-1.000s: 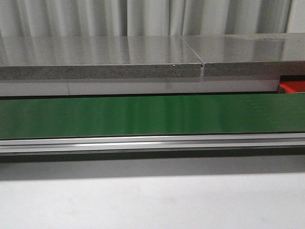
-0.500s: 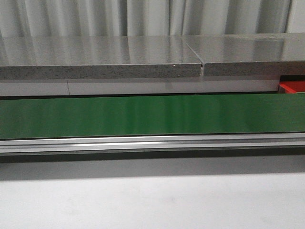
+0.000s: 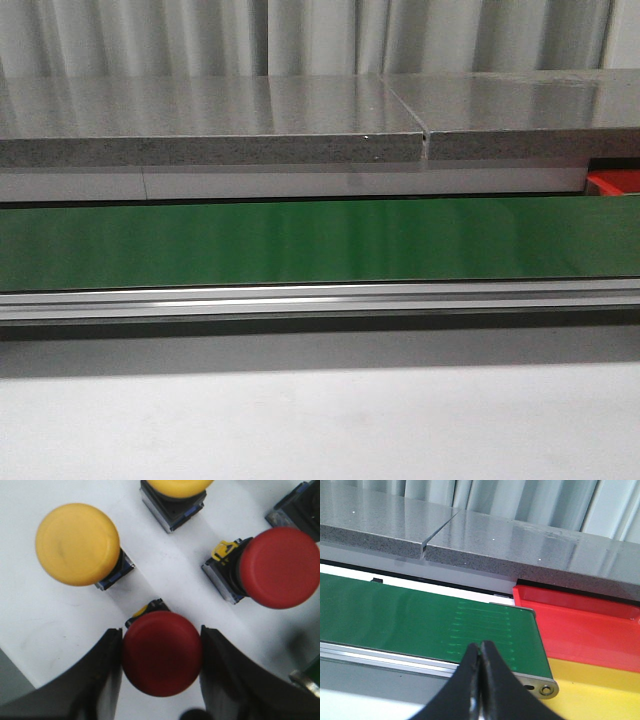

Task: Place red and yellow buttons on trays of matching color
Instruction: 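Grasp a red mushroom push-button with the left gripper, then lower the red button onto the green belt and open the left gripper, then grasp a yellow mushroom push-button with the left gripper, then set the yellow button on the green belt and release it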

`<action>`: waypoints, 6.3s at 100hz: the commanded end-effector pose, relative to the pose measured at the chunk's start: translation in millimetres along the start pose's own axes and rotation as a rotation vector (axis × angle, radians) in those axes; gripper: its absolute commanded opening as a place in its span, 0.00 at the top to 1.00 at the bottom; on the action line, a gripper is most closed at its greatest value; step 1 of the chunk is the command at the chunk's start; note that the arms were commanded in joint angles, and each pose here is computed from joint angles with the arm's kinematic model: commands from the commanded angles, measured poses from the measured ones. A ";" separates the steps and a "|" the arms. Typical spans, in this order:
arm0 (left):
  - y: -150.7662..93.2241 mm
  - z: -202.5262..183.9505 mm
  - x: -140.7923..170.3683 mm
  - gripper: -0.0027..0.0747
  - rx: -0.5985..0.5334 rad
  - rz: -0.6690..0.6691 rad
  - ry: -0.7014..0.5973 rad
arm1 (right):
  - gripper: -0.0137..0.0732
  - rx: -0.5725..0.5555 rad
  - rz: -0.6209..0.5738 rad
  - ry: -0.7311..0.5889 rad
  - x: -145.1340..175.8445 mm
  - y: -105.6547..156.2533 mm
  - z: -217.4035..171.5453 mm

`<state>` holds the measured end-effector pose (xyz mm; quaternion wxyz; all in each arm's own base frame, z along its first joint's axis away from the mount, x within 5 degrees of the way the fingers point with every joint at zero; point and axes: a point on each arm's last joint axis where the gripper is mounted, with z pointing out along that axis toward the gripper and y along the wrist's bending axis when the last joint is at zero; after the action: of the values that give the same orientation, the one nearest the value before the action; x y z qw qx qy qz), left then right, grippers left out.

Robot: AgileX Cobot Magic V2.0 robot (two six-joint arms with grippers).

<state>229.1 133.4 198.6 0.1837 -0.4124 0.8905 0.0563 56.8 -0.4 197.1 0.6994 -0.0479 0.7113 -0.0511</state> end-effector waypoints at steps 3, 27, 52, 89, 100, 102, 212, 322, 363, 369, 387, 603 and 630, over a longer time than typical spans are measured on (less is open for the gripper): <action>-7.0 -27.8 -8.1 0.93 0.052 0.012 -0.109 | 0.92 0.012 -0.002 -0.111 -11.8 -1.4 -2.2; -19.1 -81.4 -2.0 0.95 0.123 0.107 -0.225 | 0.92 0.012 -0.002 -0.111 -11.8 -1.4 -2.2; -33.3 -143.7 -15.8 0.95 0.168 0.206 -0.317 | 0.92 0.012 -0.002 -0.111 -11.8 -1.4 -2.2; -78.6 -150.8 -13.6 0.95 0.254 0.362 -0.291 | 0.92 0.012 -0.002 -0.111 -11.8 -1.4 -2.2; -97.1 -137.9 -9.6 0.95 0.270 0.411 -0.255 | 0.92 0.012 -0.002 -0.111 -11.8 -1.4 -2.2; -100.3 -136.3 -8.4 0.95 0.273 0.420 -0.251 | 0.92 0.012 -0.002 -0.111 -11.8 -1.4 -2.2; -141.8 -115.0 -15.7 0.19 0.277 0.511 -0.185 | 0.92 0.012 -0.002 -0.111 -11.8 -1.4 -2.2; 26.9 -67.8 -31.1 0.19 0.010 -0.017 -0.203 | 0.92 0.012 -0.002 -0.111 -11.8 -1.4 -2.2; 28.6 -20.3 -41.1 0.19 -0.038 -0.024 -0.118 | 0.92 0.012 -0.002 -0.111 -11.8 -1.4 -2.2; 30.1 -12.0 -41.4 0.19 -0.062 -0.038 -0.100 | 0.92 0.012 -0.002 -0.111 -11.8 -1.4 -2.2; 29.3 3.1 -44.5 0.19 -0.069 -0.031 -0.098 | 0.92 0.012 -0.002 -0.111 -11.8 -1.4 -2.2; -136.0 -101.9 -8.6 0.99 0.272 0.476 -0.225 | 0.92 0.012 -0.002 -0.111 -11.8 -1.4 -2.2; -148.1 -77.5 -3.3 0.99 0.265 0.516 -0.144 | 0.92 0.012 -0.002 -0.111 -11.8 -1.4 -2.2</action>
<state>315.4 21.9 262.7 0.2380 -0.1475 0.9598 0.0205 56.8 -0.4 197.1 0.6994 -0.0479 0.7113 -0.0511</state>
